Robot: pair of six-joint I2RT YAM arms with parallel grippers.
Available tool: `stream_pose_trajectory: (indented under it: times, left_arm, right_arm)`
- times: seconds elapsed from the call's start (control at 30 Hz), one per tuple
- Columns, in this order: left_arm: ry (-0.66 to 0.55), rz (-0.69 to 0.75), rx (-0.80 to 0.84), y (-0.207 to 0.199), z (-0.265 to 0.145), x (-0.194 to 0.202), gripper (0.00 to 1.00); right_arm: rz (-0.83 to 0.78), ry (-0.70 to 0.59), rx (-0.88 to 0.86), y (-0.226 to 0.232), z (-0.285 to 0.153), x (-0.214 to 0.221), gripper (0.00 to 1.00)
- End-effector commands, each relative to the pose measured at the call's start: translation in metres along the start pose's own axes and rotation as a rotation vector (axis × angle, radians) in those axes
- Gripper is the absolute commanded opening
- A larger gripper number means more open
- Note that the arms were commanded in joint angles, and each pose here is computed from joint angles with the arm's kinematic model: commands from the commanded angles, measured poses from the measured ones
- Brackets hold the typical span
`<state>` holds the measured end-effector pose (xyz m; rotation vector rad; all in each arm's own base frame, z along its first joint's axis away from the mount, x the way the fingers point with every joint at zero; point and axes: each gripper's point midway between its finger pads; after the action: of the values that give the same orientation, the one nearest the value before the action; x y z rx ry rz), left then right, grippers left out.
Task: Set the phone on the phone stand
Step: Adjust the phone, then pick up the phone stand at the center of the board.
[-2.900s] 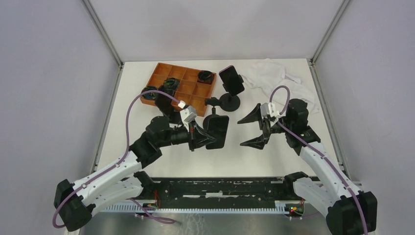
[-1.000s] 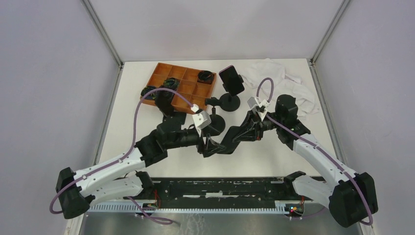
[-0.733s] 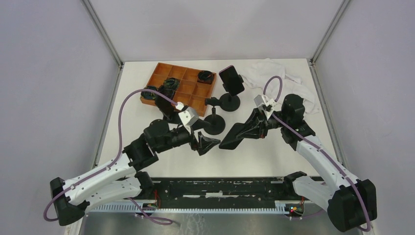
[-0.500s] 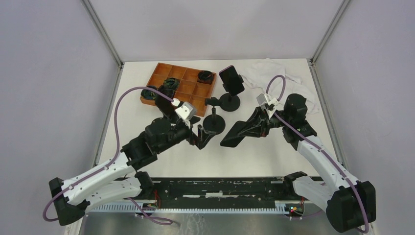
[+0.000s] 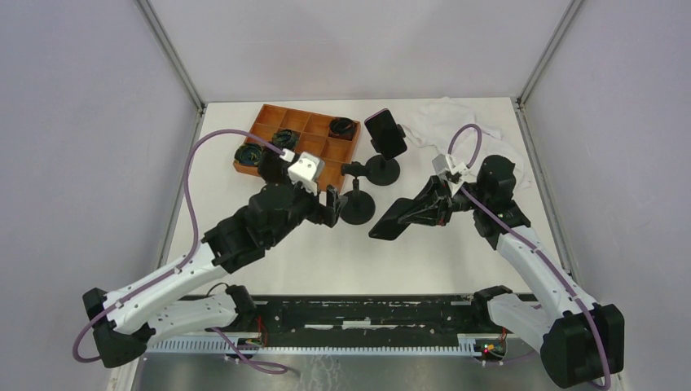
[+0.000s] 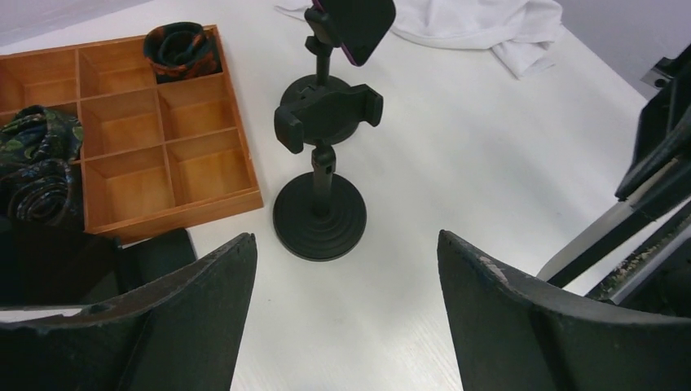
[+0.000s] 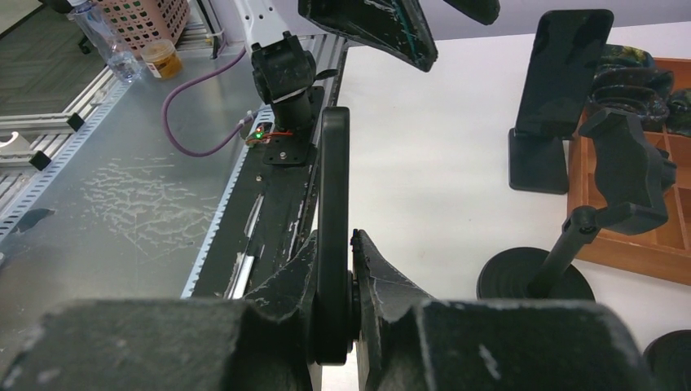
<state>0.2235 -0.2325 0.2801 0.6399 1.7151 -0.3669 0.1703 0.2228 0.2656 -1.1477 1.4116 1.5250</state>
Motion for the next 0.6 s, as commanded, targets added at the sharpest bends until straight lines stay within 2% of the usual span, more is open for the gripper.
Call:
stream_pose_trajectory:
  times: [0.0,0.4,0.57]
  left_arm:
    - [0.015,0.010,-0.077,0.012,0.008,-0.015,0.84]
    - [0.119,0.077,-0.170,0.019,0.058,-0.007,0.62]
    - [0.154,0.064,-0.212,0.032,0.081,-0.004,0.61]
  right_arm:
    - [-0.078,-0.002,-0.021,0.006,-0.002,-0.011,0.00]
    - [-0.078,-0.005,-0.006,0.003,-0.004,-0.011,0.00]
    - [-0.085,-0.006,-0.003,0.003,-0.005,-0.011,0.00]
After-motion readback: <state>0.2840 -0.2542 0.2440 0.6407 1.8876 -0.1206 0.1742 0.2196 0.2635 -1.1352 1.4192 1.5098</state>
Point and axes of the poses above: each gripper's point midway between its finger pads, its own z axis out along the fingers, its own y axis along the line the jaws close on, x = y × z, and after that the axes turned 12 degrees about z, right-handed
